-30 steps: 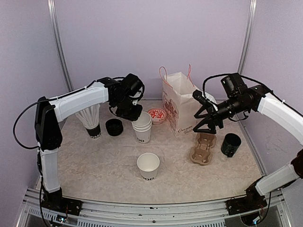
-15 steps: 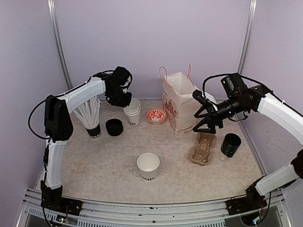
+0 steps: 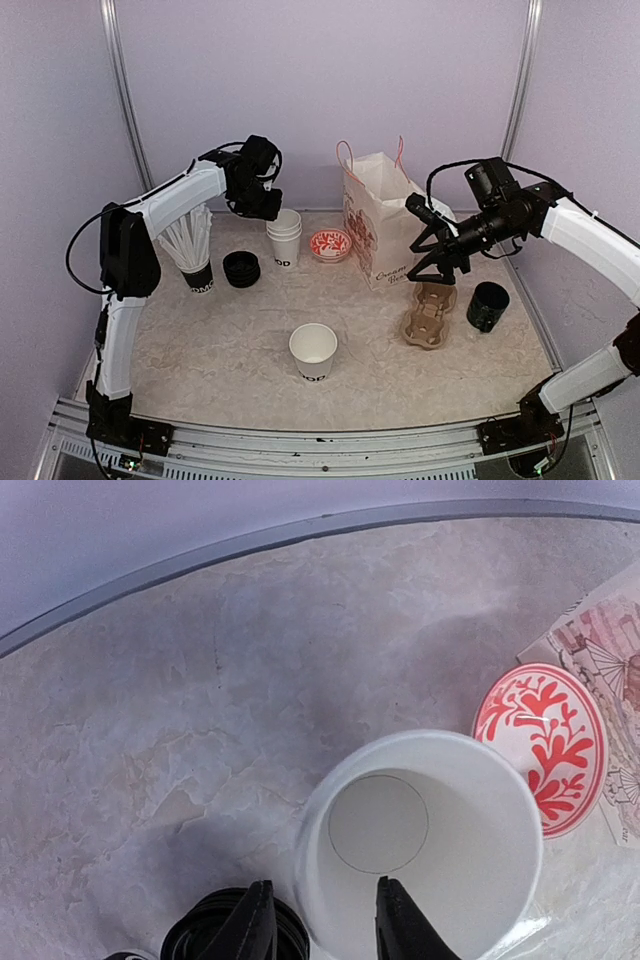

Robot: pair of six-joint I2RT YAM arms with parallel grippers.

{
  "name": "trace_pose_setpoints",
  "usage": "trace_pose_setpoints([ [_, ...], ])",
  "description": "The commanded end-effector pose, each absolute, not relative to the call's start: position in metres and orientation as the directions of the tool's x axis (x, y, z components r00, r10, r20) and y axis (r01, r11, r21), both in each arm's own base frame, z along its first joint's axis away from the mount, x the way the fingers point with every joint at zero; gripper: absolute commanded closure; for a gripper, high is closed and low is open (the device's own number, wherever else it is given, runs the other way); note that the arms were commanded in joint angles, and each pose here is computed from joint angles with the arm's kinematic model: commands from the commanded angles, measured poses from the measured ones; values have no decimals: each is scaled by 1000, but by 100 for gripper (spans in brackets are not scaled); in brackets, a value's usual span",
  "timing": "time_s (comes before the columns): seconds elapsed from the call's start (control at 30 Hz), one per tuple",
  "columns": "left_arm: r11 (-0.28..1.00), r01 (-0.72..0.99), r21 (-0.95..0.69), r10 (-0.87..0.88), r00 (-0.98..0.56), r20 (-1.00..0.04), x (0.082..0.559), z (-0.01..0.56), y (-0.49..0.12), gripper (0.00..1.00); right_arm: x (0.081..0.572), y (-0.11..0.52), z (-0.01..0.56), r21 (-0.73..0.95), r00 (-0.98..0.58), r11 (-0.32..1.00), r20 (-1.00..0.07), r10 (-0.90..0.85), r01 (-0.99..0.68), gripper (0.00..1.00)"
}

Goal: Pack the takeout coffee

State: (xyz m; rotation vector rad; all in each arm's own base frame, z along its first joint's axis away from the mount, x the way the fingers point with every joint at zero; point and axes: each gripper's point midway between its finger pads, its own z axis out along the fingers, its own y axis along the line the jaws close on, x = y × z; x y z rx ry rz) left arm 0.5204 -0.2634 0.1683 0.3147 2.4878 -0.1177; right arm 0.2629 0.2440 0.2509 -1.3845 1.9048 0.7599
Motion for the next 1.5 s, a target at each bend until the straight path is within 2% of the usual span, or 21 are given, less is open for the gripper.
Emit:
trace_pose_setpoints([
  [0.0, 951, 309, 25, 248, -709, -660, 488, 224, -279, 63, 267, 241, 249, 76, -234, 284, -781, -578, -956, 12],
  [0.17, 935, 342, 92, 329, -742, -584, 433, 215, -268, 49, 265, 237, 239, 71, -237, 292, -775, -586, -954, 11],
  [0.27, 920, 370, 125, 380, -772, -509, 411, 190, -253, 48, 264, 236, 237, 78, -240, 290, -778, -581, -954, 11],
  [0.37, 900, 408, 151, 428, -767, -479, 402, 177, -246, 48, 264, 238, 239, 80, -235, 282, -784, -575, -956, 11],
  [0.77, 848, 494, 191, 529, -767, -363, 429, 114, -231, 51, 259, 237, 240, 85, -236, 277, -786, -572, -957, 11],
  [1.0, 847, 500, 182, 532, -784, -321, 434, 90, -232, 51, 261, 237, 238, 86, -237, 278, -784, -574, -957, 11],
  [1.47, 858, 472, 203, 513, -808, -289, 438, 76, -223, 65, 261, 237, 234, 96, -245, 276, -780, -576, -956, 11],
])
